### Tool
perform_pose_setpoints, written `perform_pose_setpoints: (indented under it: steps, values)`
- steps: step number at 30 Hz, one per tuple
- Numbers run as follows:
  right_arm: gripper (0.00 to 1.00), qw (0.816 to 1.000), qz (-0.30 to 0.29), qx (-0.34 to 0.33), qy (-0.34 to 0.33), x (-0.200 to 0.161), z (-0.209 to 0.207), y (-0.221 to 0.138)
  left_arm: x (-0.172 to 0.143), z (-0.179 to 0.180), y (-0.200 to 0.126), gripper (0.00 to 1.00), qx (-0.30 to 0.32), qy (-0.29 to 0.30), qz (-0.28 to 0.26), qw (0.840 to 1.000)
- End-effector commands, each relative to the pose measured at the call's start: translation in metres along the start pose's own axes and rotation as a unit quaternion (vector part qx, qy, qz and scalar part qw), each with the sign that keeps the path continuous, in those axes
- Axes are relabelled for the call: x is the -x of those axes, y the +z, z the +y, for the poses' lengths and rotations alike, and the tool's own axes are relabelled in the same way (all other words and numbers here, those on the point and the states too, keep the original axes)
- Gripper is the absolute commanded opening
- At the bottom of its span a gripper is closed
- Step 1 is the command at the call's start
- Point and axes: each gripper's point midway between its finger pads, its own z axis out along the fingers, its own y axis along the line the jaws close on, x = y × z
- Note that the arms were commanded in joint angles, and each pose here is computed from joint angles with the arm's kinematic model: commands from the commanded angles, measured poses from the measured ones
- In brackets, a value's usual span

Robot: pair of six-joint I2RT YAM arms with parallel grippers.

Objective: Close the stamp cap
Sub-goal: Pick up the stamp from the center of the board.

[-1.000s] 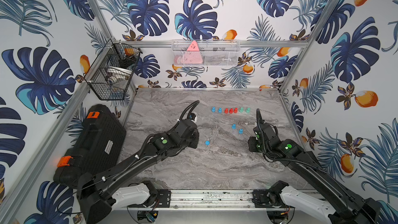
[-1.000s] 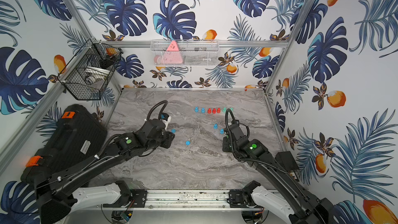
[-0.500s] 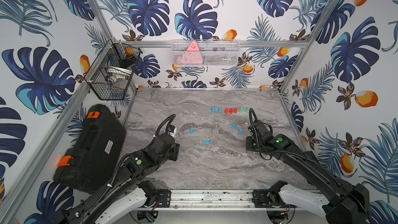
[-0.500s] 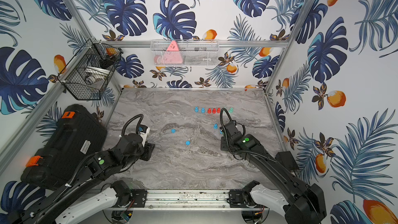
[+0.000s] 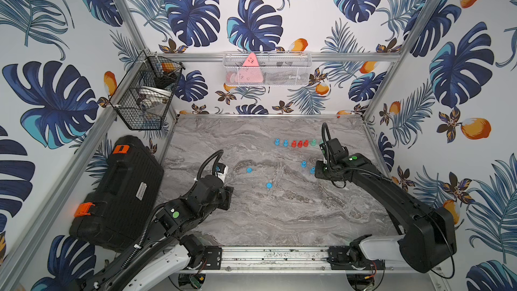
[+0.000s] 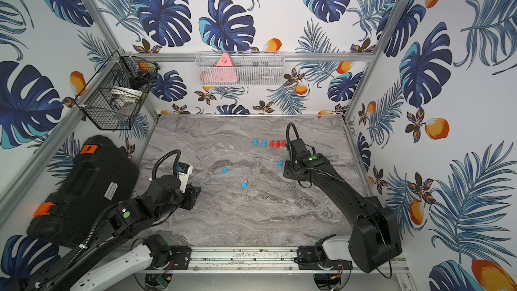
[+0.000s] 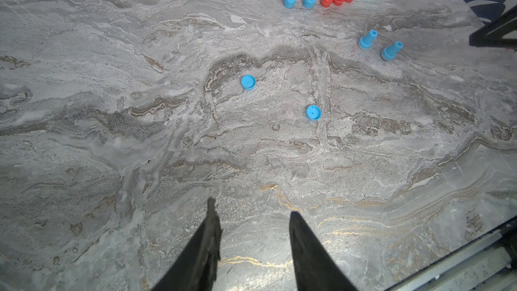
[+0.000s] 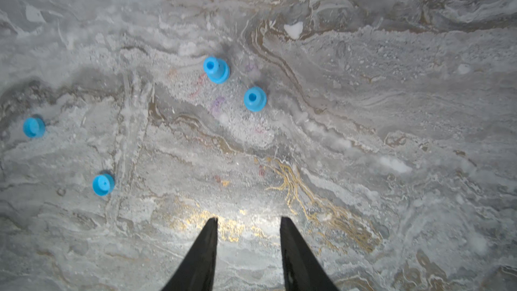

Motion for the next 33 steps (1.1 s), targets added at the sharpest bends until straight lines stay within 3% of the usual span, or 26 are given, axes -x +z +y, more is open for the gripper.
perform_pose_setpoints:
  steps: [1,12,33]
  values:
    - [0.40,1.000,0.007,0.028,-0.008,0.010,0.011,0.005,0.005,-0.004,-0.001,0.45,-0.010,0.004,-0.011,1.000]
    - [0.40,1.000,0.021,0.018,-0.015,0.045,0.019,0.027,0.007,-0.002,-0.004,0.45,-0.008,0.003,-0.017,1.000]
    - [0.37,0.996,0.089,-0.011,-0.013,0.057,0.036,0.115,0.008,0.000,-0.005,0.45,-0.003,0.003,-0.022,1.000]
